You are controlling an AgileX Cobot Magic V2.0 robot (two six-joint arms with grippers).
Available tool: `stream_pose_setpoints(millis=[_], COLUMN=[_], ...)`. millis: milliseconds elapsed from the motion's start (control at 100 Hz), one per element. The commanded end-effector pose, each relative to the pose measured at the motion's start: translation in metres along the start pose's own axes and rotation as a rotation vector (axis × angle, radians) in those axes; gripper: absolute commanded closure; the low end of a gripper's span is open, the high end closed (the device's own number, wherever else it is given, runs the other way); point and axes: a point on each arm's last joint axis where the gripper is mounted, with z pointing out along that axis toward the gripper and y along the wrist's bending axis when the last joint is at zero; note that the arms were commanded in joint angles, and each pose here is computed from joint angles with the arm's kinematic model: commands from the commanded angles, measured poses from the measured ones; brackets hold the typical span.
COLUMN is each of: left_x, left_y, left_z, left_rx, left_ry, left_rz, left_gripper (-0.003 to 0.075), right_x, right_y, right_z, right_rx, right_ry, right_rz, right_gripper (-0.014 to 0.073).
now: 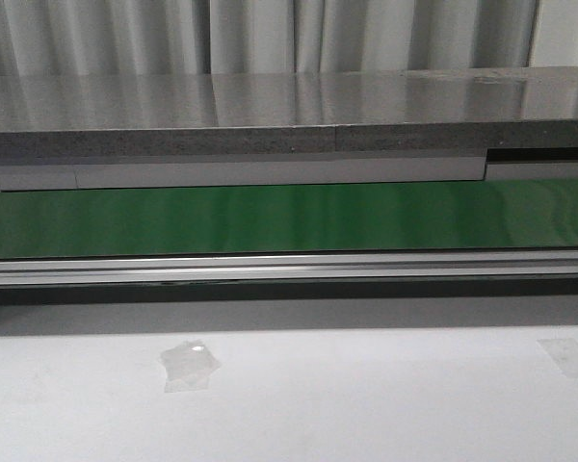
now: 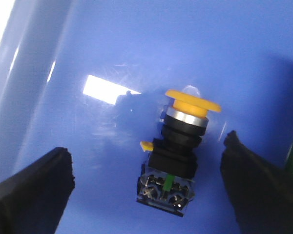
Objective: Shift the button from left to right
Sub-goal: 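Close the left gripper on the button's black body and lift it, then carry the button over the green belt and lower it onto the belt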
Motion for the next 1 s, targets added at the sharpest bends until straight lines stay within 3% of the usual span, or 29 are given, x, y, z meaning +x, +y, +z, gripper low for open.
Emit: stream_pose_setpoints(millis=[0,990], left_x=[-0.014,-0.007], left_y=[0.0,0.0], left_z=[-0.021,0.03], left_rx=[0.016,0.027], left_ry=[-0.11,-0.009], left_rz=[-0.005,-0.023], left_gripper=[0.0134,0.0134], right_x=[-0.013,-0.013], right_y=[0.001,0.001], right_z=[-0.003,-0.003], right_rx=[-0.009,-0.009], right_ry=[-0.115,-0.115], right_rz=[-0.017,-0.017], right_gripper=[0.0663,0.0663])
